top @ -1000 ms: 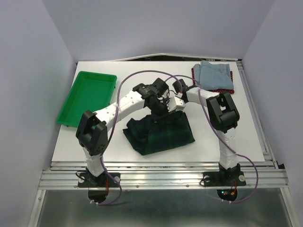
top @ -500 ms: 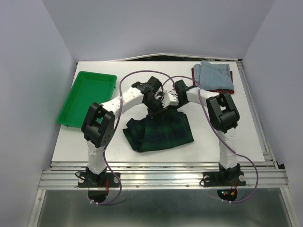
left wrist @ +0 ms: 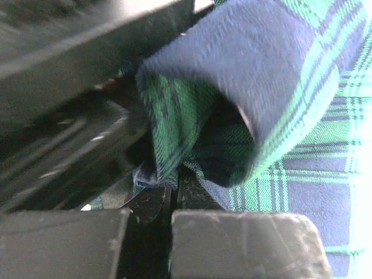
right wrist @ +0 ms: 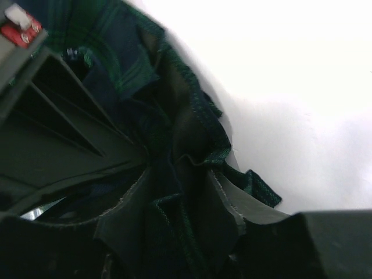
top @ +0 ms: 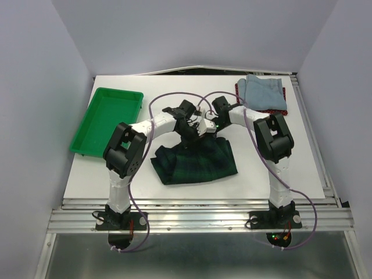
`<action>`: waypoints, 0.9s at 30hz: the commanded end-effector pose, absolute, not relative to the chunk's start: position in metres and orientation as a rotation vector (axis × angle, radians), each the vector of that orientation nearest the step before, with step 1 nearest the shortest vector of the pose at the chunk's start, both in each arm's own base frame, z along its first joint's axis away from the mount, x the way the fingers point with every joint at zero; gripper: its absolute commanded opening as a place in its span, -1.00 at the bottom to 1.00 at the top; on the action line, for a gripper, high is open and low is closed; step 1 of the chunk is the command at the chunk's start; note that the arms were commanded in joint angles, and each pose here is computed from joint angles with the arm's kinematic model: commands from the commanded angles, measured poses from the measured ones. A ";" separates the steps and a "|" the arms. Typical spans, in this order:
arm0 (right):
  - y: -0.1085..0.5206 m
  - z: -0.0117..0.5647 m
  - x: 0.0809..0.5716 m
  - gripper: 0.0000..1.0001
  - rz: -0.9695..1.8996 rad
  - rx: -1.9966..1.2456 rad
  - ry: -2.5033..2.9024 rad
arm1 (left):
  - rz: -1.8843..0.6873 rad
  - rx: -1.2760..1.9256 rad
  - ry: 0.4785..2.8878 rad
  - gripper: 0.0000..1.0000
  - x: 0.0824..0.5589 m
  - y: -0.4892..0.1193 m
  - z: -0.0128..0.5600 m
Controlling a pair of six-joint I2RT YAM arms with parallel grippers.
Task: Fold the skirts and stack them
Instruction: Fold the skirt
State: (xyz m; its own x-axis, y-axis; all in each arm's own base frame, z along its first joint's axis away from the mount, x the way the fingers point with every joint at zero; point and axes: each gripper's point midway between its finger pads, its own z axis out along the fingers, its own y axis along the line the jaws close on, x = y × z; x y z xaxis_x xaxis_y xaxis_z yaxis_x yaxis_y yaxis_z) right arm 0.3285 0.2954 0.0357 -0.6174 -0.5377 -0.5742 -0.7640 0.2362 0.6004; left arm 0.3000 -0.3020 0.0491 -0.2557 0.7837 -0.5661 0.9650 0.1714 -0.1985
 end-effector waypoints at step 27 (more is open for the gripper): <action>0.204 0.235 0.390 0.35 1.104 -0.524 2.178 | -0.620 1.356 2.179 0.96 0.367 -0.281 0.091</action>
State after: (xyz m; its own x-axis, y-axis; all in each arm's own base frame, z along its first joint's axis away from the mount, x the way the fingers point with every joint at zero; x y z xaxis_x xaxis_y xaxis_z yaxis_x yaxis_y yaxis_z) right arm 0.4149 0.1873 0.1748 -0.7770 -0.1102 -0.6197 -0.5150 0.6773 0.5253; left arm 0.3425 -0.2936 0.0425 -0.3328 0.7475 -0.5749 0.9406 0.3063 -0.1463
